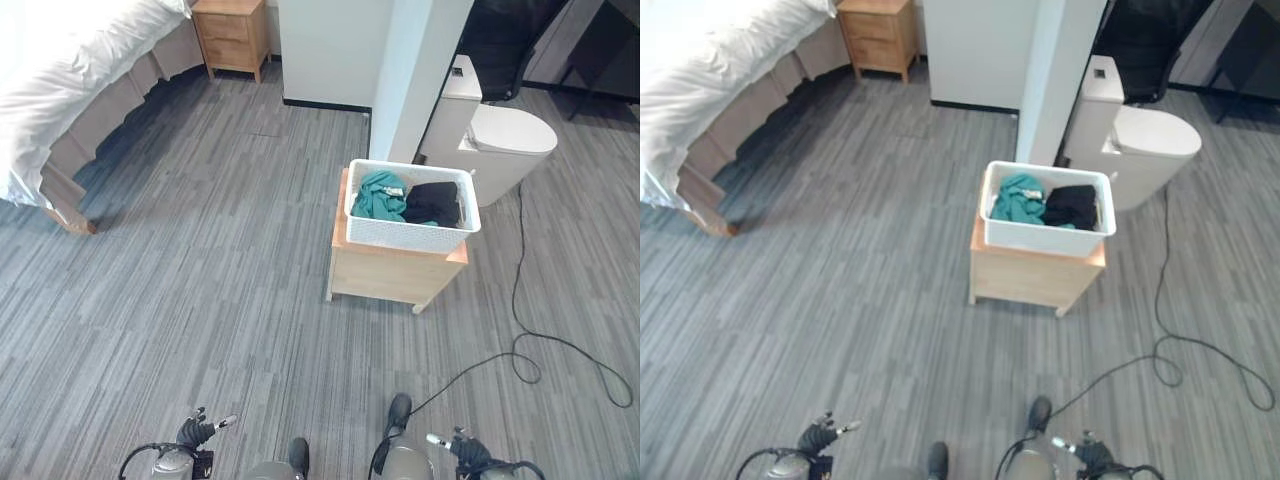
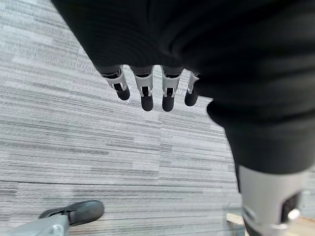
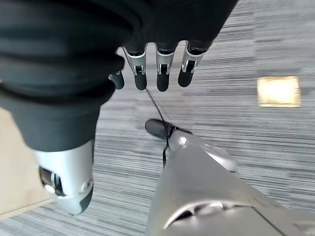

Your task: Grab the laundry basket,head to the washer,open it,put in the laundry and shut it.

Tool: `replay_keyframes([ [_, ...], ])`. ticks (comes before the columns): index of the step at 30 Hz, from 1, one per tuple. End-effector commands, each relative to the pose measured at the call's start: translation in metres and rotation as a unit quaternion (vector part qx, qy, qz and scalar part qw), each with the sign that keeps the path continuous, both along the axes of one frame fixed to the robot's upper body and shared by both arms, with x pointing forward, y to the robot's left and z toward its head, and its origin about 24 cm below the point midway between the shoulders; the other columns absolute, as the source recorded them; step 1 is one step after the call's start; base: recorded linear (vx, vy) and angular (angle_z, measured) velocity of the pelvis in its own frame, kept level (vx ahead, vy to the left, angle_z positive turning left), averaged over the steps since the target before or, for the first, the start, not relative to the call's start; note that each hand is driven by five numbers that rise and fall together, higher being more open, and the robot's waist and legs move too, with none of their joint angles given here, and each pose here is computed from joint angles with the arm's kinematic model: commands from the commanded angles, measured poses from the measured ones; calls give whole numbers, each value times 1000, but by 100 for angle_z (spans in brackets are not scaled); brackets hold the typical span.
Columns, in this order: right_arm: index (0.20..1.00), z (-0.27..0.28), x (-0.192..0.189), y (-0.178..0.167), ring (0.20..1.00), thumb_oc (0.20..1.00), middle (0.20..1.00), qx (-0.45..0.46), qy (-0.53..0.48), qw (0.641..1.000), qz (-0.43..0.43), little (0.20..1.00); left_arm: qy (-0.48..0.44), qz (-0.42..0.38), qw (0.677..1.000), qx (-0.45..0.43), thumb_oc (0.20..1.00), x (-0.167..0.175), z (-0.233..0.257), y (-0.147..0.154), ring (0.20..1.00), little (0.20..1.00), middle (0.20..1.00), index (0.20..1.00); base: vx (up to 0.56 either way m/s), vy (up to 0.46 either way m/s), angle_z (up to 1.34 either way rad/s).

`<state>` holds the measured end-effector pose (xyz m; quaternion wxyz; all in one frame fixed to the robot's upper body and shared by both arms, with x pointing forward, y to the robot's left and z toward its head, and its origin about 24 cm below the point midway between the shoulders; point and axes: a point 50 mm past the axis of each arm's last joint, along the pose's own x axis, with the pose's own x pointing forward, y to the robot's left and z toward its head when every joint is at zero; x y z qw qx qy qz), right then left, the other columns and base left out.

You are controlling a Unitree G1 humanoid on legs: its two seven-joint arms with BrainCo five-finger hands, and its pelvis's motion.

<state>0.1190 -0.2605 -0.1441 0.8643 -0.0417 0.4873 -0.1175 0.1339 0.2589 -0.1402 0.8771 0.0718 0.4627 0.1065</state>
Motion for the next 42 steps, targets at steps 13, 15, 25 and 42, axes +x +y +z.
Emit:
replay_keyframes([
  [13,1000,102,74,-65,1000,1000,1000,-82,-308,946,-62,1000,-123,78,989,-12,1000,34,23,10,1000,1000,1000,1000,258,-170,-3],
  [15,1000,110,83,-61,1000,1000,1000,-81,-330,939,-53,1000,-162,61,985,-17,1000,50,33,6,1000,1000,1000,1000,250,110,-5],
  [25,1000,103,109,-15,1000,1000,1000,-23,-329,944,-2,1000,-252,-1,967,-25,1000,56,67,0,1000,1000,1000,1000,219,215,-67],
  [42,1000,211,134,-47,1000,1000,1000,-143,-481,862,68,1000,-373,-39,925,57,1000,107,146,32,1000,1000,1000,1000,94,-172,3],
])
